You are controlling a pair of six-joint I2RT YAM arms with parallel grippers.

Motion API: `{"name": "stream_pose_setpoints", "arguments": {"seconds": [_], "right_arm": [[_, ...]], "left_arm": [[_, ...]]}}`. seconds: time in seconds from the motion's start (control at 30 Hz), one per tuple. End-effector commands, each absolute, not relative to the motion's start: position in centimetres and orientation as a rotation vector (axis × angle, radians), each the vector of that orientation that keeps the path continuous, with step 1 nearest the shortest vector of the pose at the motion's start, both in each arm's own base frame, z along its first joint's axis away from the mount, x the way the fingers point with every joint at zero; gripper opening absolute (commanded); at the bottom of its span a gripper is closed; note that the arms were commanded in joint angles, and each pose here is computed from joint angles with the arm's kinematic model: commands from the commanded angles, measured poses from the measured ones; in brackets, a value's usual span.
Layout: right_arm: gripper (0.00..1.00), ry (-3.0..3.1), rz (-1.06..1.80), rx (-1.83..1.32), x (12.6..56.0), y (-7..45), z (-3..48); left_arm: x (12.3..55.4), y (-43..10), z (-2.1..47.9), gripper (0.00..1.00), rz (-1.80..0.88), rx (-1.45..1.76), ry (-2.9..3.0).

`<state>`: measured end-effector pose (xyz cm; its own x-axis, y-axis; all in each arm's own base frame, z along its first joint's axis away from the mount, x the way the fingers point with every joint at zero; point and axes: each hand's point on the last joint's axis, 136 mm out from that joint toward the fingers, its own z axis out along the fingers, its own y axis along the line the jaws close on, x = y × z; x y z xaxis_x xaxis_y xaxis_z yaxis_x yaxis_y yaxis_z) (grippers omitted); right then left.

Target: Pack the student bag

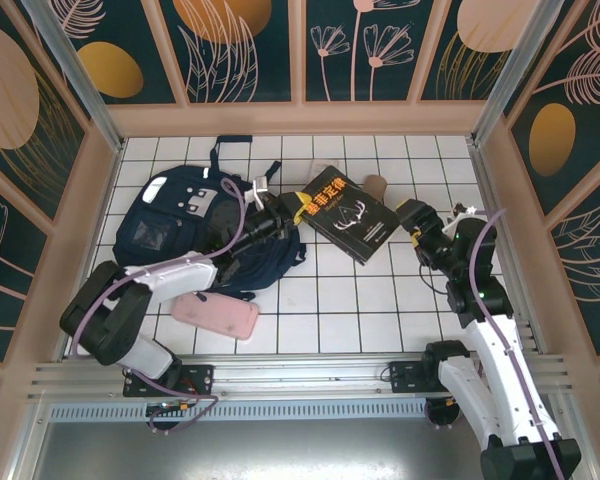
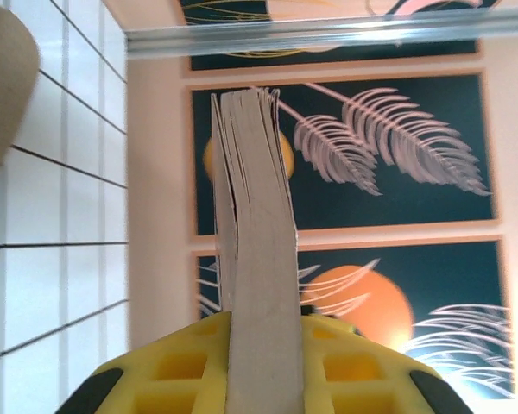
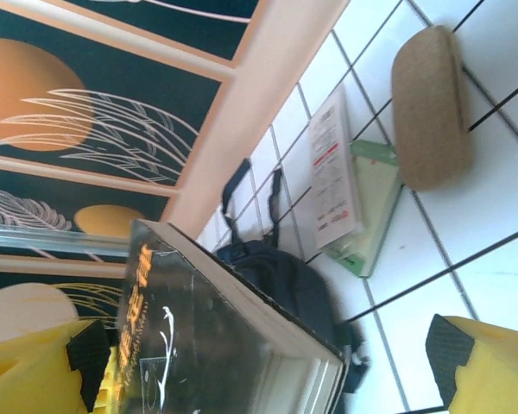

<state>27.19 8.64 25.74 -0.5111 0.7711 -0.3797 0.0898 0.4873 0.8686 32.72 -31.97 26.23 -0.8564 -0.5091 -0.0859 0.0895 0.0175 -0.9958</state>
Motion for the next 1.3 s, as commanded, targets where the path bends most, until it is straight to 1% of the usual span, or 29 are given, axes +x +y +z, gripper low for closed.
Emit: {"name": "stream_pose_setpoints", "arguments": {"seconds": [0.0, 0.03, 0.1, 0.17, 0.23, 0.33, 0.4, 0.47, 0.53, 0.63, 0.77, 0.83, 0.97, 1.13, 1.27], "right_arm": [[0.96, 1.946, 0.896, 0.652, 26.4, 7.2, 26.7], [0.96, 1.952, 0.875, 0.624, 26.4, 7.2, 27.0], [0.95, 1.947, 0.867, 0.557, 26.2, 7.6, 27.8], [0.93, 1.938, 0.899, 0.466, 26.1, 8.8, 29.0], [0.93, 1.942, 0.922, 0.403, 26.2, 9.8, 30.2], [0.93, 2.000, 0.942, 0.308, 26.3, 11.6, 31.2], [0.92, 2.031, 0.972, 0.228, 26.0, 13.0, 31.9], [0.93, 2.069, 1.019, 0.217, 25.7, 13.9, 32.1], [0.93, 2.107, 1.143, 0.271, 25.4, 15.2, 31.9], [0.93, 2.183, 1.254, 0.437, 25.3, 15.9, 30.9], [0.95, 2.180, 1.456, 0.554, 24.3, 17.5, 31.4], [0.99, 2.170, 1.544, 0.585, 23.7, 18.9, 31.6], [0.99, 2.142, 1.601, 0.598, 23.8, 21.5, 31.7], [0.99, 2.118, 1.670, 0.622, 25.2, 24.3, 31.5], [0.99, 2.098, 1.631, 0.610, 26.9, 24.8, 32.1]], "left_arm": [[32.5, -30.8, 32.5, 0.00, -1.544, -0.006, 1.797], [31.8, -30.7, 34.1, 0.00, -1.450, 0.141, 1.748], [31.1, -30.4, 36.2, 0.00, -1.250, 0.314, 1.691], [30.3, -31.0, 37.0, 0.00, -1.008, 0.523, 1.655], [28.5, -32.5, 35.9, 0.00, -0.786, 0.779, 1.577], [27.0, -33.4, 32.8, 0.00, -0.421, 1.029, 1.514], [26.8, -33.2, 30.8, 0.00, -0.240, 1.120, 1.489], [27.4, -32.2, 29.8, 0.00, -0.108, 1.107, 1.484], [27.7, -31.5, 29.8, 0.00, -0.037, 1.079, 1.459], [28.3, -30.6, 30.0, 0.00, 0.043, 1.030, 1.446], [28.9, -29.9, 30.6, 0.00, 0.157, 0.985, 1.412], [28.8, -30.3, 30.8, 0.00, 0.151, 0.984, 1.400], [27.5, -31.4, 31.5, 0.00, 0.093, 0.985, 1.346], [26.0, -33.4, 31.9, 0.00, 0.062, 1.029, 1.308], [23.8, -34.9, 31.8, 0.00, 0.064, 1.089, 1.243]]}}
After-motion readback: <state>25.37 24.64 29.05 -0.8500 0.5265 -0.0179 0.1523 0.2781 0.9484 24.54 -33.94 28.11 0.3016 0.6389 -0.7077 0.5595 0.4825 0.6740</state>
